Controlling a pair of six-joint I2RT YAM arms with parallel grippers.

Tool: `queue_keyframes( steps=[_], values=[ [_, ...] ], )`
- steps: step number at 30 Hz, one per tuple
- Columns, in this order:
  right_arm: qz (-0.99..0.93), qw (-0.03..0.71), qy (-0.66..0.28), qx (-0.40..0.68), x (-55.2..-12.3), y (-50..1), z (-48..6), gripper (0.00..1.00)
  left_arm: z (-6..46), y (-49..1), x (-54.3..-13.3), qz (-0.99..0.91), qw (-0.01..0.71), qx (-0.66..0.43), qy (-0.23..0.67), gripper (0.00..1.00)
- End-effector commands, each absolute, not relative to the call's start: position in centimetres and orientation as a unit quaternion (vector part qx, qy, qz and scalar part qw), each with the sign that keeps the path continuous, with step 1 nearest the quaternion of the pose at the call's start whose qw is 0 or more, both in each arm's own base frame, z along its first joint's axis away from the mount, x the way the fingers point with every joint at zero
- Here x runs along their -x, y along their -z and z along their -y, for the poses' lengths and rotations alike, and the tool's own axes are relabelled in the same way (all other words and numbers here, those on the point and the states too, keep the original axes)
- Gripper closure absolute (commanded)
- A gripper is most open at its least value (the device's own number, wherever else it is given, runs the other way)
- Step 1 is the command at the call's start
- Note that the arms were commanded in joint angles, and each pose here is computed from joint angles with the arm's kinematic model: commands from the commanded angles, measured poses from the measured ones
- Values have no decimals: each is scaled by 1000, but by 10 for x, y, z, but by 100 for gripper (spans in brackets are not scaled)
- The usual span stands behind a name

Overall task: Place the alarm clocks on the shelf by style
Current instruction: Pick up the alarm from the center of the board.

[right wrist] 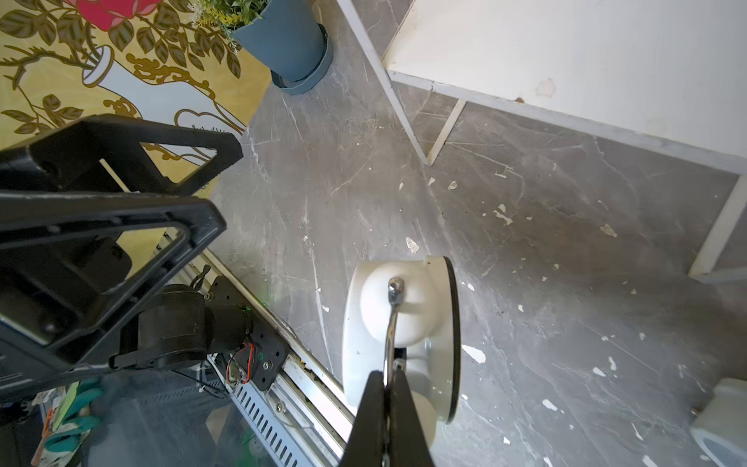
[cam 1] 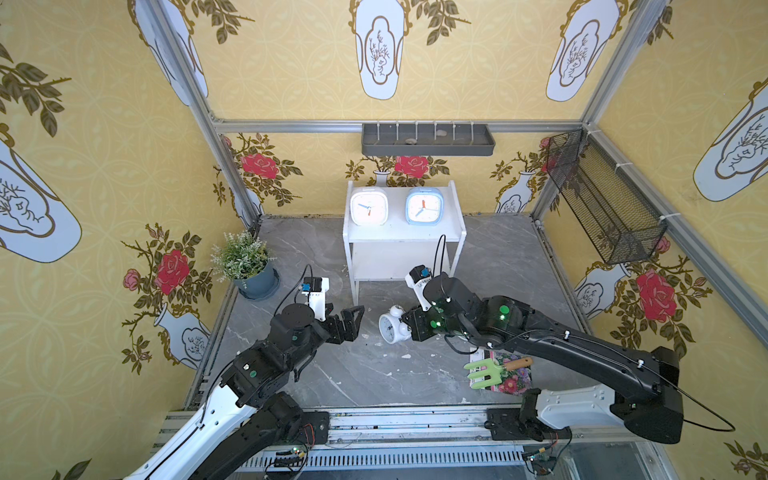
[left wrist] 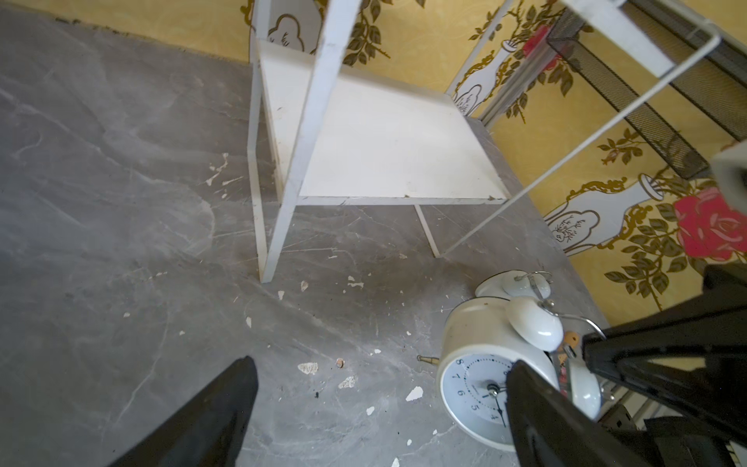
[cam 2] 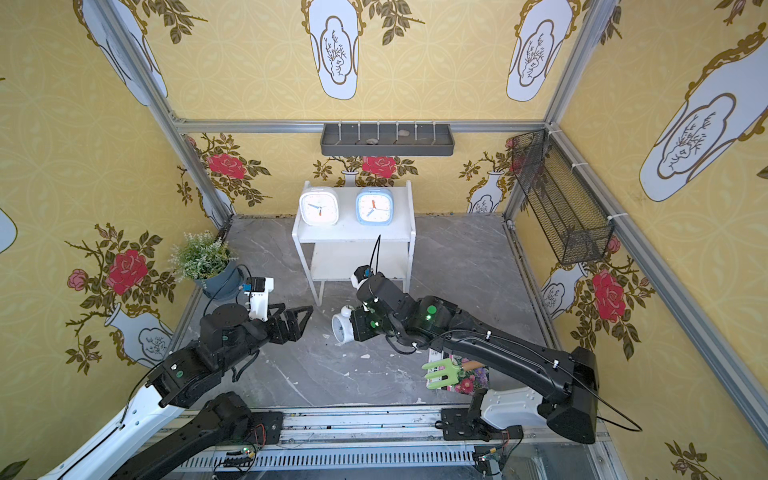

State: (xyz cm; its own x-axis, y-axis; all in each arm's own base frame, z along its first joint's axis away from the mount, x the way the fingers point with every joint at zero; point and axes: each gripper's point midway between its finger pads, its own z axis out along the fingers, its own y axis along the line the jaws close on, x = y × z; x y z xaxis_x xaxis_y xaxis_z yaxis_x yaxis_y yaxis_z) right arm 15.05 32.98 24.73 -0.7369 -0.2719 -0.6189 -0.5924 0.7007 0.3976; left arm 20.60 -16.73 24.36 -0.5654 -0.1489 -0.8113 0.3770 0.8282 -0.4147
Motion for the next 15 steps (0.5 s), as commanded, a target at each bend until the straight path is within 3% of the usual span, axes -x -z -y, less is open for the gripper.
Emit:
queue_keyframes(
  steps=[1,6,15],
  values=[
    [-882,266,-298,249,-149,-256,-316,100,183,-262,-205,-810,501,-124,279,1],
    [-875,269,-312,256,-143,-271,-303,100,223,-264,-185,-766,543,-224,262,1],
    [-866,258,-334,267,-139,-289,-292,100,279,-256,-154,-705,551,-358,267,1]
  ],
)
